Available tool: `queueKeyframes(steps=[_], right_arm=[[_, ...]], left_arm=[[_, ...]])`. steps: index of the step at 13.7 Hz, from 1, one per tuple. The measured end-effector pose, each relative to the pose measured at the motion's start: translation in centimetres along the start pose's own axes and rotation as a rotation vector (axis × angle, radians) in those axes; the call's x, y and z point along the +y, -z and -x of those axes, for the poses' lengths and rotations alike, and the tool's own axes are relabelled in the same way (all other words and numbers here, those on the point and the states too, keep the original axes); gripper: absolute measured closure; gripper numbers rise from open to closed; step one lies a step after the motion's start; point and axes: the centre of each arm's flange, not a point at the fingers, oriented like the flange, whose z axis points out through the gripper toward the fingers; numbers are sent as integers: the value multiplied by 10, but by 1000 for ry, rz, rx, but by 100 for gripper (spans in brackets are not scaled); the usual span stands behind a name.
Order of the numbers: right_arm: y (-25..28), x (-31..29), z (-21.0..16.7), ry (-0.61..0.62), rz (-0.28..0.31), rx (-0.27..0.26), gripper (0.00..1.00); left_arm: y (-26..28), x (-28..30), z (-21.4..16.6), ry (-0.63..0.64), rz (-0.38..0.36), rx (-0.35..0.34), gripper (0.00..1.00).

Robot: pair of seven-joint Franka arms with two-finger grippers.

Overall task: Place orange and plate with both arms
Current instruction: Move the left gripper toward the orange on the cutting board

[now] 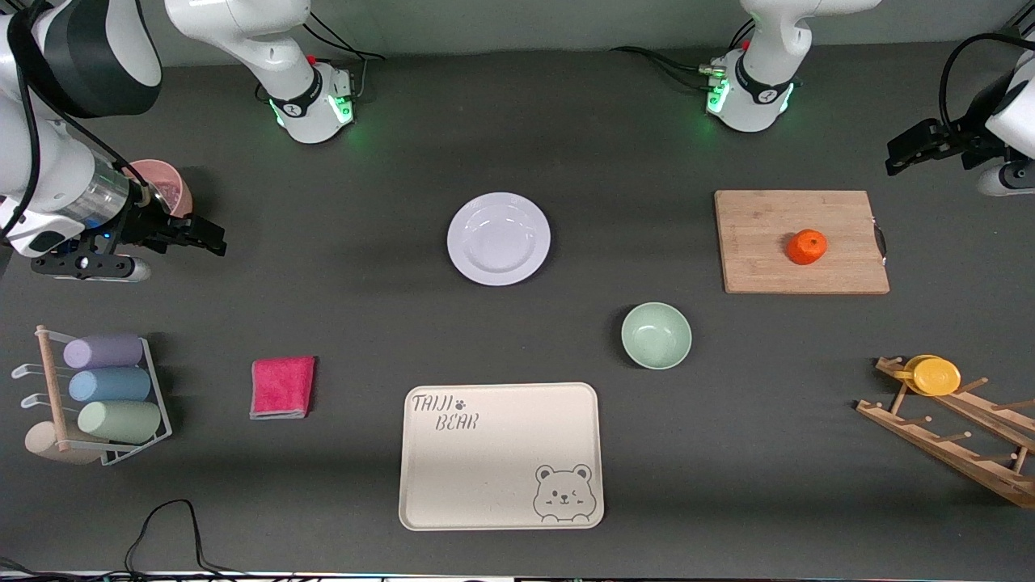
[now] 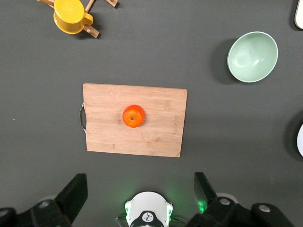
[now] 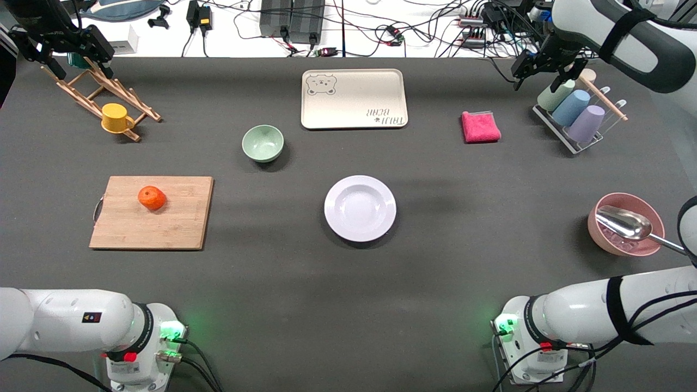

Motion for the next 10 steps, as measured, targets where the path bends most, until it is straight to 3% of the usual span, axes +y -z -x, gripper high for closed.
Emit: queueKeyframes(steps=[6,10], right_arm=[[5,0,-1,0,-2,12,0],[6,0,0,0,-2,12,0]], left_arm=[[-3,3,1,-5,-3,-20,0],[-6,0,12,-3,-9,-78,0]])
